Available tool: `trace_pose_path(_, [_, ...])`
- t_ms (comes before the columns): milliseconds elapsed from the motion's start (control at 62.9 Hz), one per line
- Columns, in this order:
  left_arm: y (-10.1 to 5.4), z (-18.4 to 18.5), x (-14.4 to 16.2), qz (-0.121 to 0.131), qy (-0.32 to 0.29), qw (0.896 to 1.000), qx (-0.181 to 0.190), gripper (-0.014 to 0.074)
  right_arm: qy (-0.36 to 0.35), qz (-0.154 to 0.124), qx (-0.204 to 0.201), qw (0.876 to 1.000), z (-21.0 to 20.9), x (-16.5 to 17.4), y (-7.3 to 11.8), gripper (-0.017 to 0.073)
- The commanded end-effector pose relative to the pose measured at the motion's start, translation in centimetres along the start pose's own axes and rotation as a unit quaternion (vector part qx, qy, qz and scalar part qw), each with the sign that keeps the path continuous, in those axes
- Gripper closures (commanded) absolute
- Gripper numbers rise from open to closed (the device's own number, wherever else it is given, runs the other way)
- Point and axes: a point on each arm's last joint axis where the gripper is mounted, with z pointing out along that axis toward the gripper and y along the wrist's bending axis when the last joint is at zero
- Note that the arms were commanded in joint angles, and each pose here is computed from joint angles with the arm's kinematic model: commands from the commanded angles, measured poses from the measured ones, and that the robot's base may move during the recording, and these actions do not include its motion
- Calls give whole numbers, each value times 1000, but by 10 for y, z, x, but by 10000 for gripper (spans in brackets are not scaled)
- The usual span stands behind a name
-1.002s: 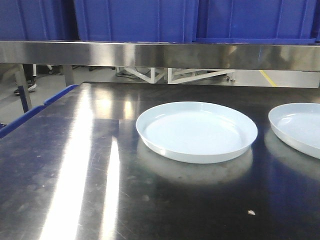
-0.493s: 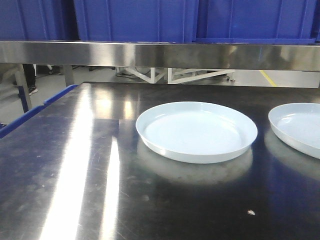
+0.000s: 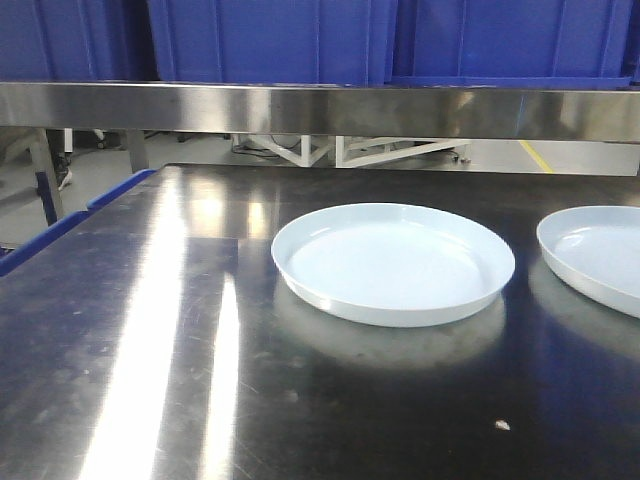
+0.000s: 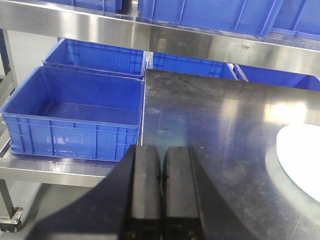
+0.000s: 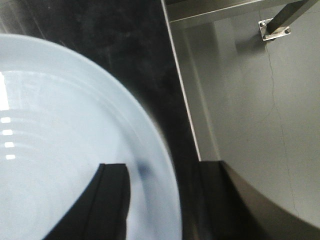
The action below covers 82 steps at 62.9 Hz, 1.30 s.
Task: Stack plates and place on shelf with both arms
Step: 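Lower the right gripper to the rim of the other white plate, then grip the plate rim with the right gripper and lift it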
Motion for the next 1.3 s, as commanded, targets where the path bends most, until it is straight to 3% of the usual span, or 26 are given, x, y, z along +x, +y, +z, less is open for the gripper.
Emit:
trace_pose_path(0, [-2, -2, -18, -4, -60, 998, 2, 507, -52, -3, -10, 999, -14, -15, 3, 300])
trace_pose_path(127, [-2, -2, -18, -4, -60, 998, 2, 507, -52, -3, -10, 999, -14, -15, 3, 522])
trace_pose_path(541, [-2, -2, -18, -4, -60, 998, 2, 507, -90, 18, -30, 995, -39, -38, 9, 503])
trace_pose_path(1034, [-2, -2, -18, -4, -60, 998, 2, 507, -215, 58, -97, 970, -124, -62, 19, 503])
trace_pose_path(1129, [-2, -2, -18, -4, -60, 998, 2, 507, -222, 52, -112, 967, -132, -60, 26, 503])
trace_pose_path(1288, [-2, -2, -18, -4, -60, 998, 2, 507, -210, 13, -147, 966, -134, -50, 55, 503])
